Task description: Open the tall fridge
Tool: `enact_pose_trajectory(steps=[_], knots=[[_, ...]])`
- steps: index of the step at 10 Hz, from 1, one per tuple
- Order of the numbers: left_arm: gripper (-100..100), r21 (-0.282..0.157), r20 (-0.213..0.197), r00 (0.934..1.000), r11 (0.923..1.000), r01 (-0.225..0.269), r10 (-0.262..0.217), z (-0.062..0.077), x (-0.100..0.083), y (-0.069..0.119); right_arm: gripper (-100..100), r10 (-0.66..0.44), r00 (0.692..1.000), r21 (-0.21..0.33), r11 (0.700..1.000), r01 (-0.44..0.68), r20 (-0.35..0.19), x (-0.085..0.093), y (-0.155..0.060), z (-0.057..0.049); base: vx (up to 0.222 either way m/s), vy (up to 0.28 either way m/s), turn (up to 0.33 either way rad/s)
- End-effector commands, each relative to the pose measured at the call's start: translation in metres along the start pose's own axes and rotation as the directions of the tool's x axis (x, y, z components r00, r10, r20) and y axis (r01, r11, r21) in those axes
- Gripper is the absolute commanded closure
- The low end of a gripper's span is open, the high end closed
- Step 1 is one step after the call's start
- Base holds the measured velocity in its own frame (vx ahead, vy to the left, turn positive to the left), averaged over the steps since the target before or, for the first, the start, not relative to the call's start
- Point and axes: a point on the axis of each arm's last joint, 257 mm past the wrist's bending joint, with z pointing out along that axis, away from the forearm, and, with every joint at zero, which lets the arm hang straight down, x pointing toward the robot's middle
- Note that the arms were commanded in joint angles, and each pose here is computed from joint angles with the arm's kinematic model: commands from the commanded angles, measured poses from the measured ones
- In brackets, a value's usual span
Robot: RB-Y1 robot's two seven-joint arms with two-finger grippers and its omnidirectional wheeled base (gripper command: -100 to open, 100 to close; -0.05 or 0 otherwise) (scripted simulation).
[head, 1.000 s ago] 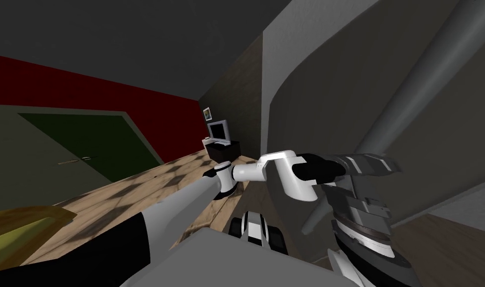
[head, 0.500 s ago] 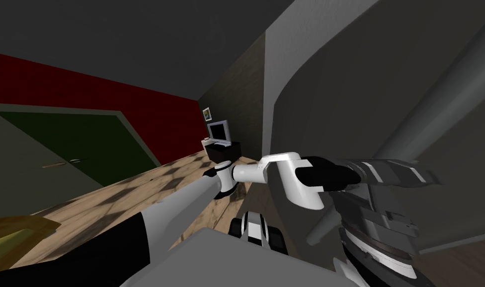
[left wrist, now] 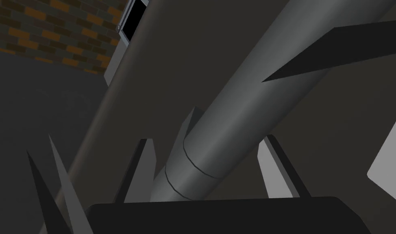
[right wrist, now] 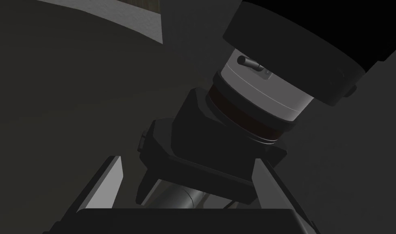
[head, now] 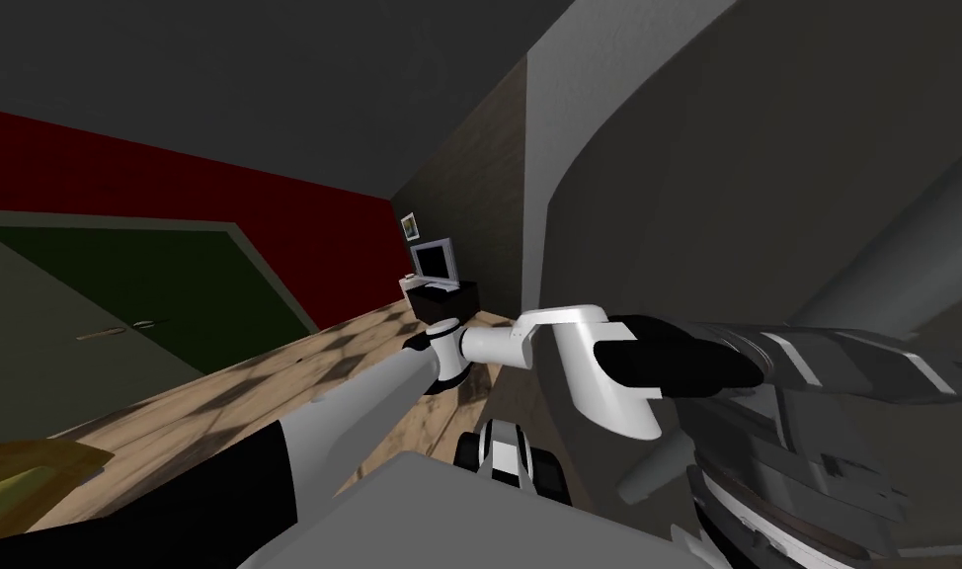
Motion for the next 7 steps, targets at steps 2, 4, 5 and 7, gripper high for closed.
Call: enact_pose_trajectory(steps=[2,4,5,7], knots=[[100,0.103,-0.066,0.9978,0.9947,0.009,-0.003,-0.003,0.034,-0.044,0,-0.005,1.0,-0.026,1.0,0.005,-0.005,0.0,0.009,-0.005,0.127,0.177,-0.023],[-100,0.045,-0.041,0.9991,0.999,0.006,-0.004,-0.007,0.007,-0.031,0,-0.008,1.0,-0.043,0.999,0.007,-0.005,-0.001,0.016,-0.008,0.022,0.003,-0.003],[-100,0.045,-0.049,0.9988,0.999,0.006,-0.004,-0.009,0.003,-0.041,0,-0.007,1.0,-0.045,0.999,0.007,-0.005,-0.001,0.016,-0.008,0.021,-0.058,0.03],[-100,0.046,-0.058,0.9983,0.9989,0.005,-0.002,-0.011,0.0,-0.052,0,-0.007,1.0,-0.048,0.999,0.007,-0.005,-0.001,0.017,-0.008,0.027,-0.059,0.019]])
